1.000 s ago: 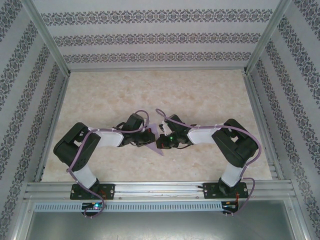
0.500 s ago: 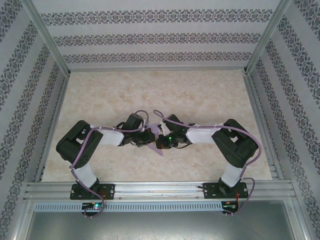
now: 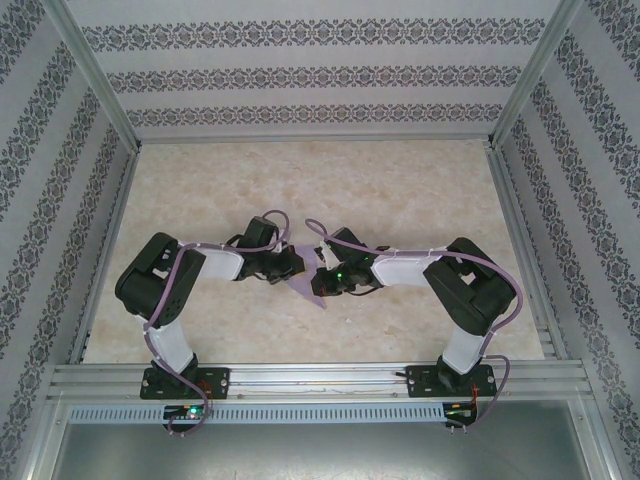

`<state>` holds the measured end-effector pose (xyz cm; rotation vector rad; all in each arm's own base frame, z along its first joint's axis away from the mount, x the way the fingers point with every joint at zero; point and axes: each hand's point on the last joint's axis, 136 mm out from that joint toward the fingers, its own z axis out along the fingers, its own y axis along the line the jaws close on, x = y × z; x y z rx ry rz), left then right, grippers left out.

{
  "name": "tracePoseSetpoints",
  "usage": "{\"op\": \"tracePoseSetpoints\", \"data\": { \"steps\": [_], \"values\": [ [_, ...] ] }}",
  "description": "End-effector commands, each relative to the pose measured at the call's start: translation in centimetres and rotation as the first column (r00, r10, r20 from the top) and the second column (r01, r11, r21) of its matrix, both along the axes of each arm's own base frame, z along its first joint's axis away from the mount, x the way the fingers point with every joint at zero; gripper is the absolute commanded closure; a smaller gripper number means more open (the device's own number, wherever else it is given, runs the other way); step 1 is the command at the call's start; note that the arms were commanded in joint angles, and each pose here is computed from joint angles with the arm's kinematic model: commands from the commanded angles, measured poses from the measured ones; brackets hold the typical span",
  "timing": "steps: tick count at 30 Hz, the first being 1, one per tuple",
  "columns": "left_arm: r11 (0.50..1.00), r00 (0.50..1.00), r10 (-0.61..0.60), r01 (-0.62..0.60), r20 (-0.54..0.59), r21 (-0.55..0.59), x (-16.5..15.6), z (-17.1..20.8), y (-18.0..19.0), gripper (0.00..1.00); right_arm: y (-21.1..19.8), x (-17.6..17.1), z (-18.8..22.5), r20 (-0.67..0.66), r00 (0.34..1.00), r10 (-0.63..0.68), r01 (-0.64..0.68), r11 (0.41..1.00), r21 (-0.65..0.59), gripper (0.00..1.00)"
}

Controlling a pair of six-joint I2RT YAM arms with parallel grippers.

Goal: Fold a paper plane with a square sheet of paper (fold left side to right side)
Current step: Fourth fold the wing at the center of the table.

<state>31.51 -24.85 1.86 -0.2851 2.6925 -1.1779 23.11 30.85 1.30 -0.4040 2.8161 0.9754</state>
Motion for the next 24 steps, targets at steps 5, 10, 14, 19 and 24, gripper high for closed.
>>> {"op": "tracePoseSetpoints", "data": {
  "steps": [5, 10, 14, 19, 24],
  "values": [
    [0.985, 0.994, 0.102, -0.105, 0.027, 0.139, 3.2, -2.1, 4.3, 0.98, -5.0, -4.6, -5.4, -0.162, 0.987, -0.007, -0.034, 0.968, -0.247, 1.00],
    [0.981, 0.992, 0.121, -0.122, 0.018, 0.152, 4.3, -2.9, 5.4, 0.98, -5.0, -4.7, -5.4, -0.164, 0.986, -0.005, -0.036, 0.969, -0.246, 1.00],
    [0.978, 0.991, 0.133, -0.136, 0.027, 0.156, 5.2, -2.8, 6.1, 0.98, -5.0, -4.8, -5.5, -0.166, 0.986, -0.004, -0.038, 0.968, -0.250, 1.00],
    [0.976, 0.989, 0.145, -0.148, 0.032, 0.162, 6.2, -2.7, 6.9, 0.98, -5.1, -4.9, -5.6, -0.169, 0.986, -0.004, -0.039, 0.967, -0.250, 1.00],
    [0.977, 0.987, 0.158, -0.160, 0.025, 0.143, 7.3, -2.8, 7.7, 0.98, -5.1, -4.9, -5.6, -0.171, 0.985, -0.004, -0.039, 0.967, -0.251, 1.00]
  ]
}}
